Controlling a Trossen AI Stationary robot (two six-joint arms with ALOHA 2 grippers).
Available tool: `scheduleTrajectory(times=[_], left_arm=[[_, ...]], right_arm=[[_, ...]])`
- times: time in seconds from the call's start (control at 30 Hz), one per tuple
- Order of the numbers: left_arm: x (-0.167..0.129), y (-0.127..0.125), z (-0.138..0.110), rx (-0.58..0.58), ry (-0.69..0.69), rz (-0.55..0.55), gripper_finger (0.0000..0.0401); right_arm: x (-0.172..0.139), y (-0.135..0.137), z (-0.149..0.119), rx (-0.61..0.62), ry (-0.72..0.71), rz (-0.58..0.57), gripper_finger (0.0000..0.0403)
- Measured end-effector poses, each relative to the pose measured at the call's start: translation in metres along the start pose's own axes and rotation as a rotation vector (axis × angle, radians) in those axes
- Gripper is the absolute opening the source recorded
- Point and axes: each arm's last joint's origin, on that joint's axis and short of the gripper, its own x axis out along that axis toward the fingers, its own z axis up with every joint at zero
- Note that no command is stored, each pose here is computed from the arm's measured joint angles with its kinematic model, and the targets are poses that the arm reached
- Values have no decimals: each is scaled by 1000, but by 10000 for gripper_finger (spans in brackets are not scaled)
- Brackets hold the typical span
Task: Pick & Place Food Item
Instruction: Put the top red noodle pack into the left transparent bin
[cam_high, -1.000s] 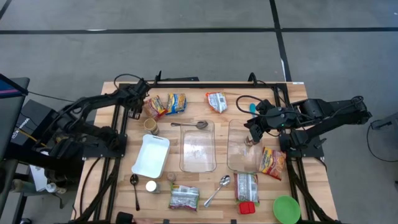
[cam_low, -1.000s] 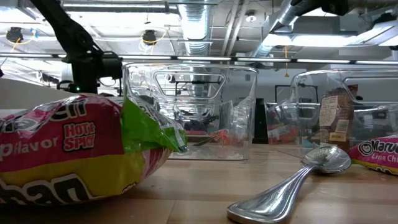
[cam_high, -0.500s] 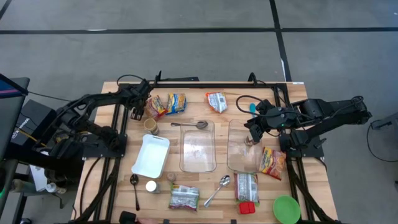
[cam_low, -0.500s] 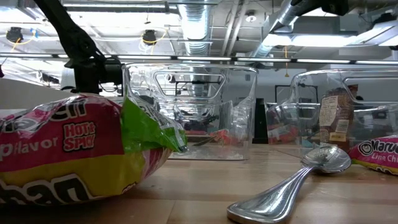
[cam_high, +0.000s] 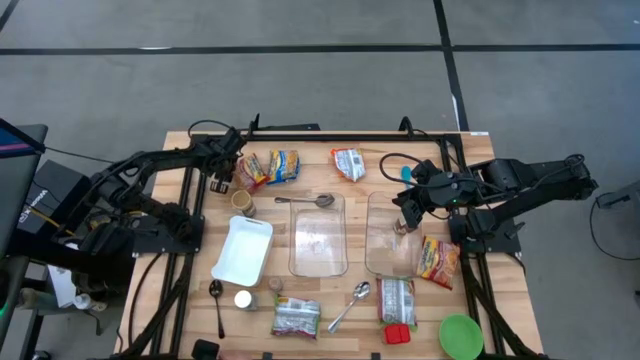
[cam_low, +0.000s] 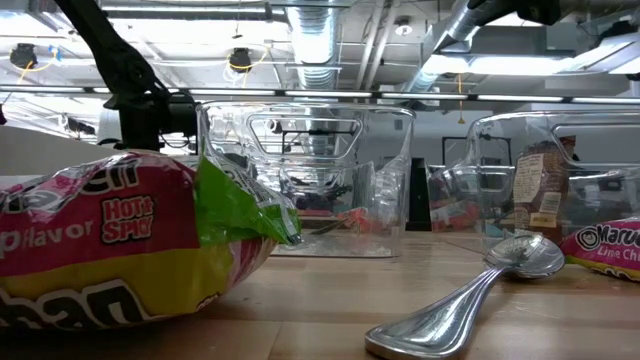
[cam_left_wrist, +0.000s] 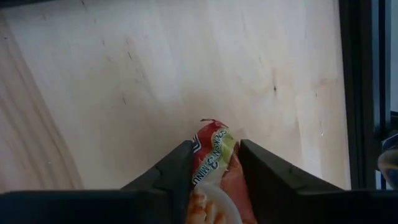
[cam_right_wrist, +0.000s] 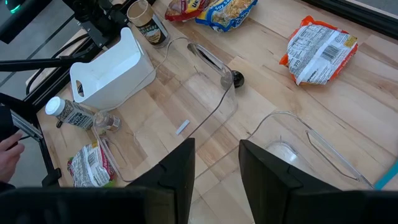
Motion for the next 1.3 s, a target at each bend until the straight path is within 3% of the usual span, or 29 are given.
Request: scheduleTrajectory(times=[0.5,0.97,1.3], left_arm=[[0,-1,0,-2,5,-5,28],[-13,-4,3,-14,31,-71,47],[-32,-7,9,63,23,-161,10]], right_arm=[[0,0,0,0,0,0,119],[0,0,0,0,0,0,119],[0,0,0,0,0,0,119]])
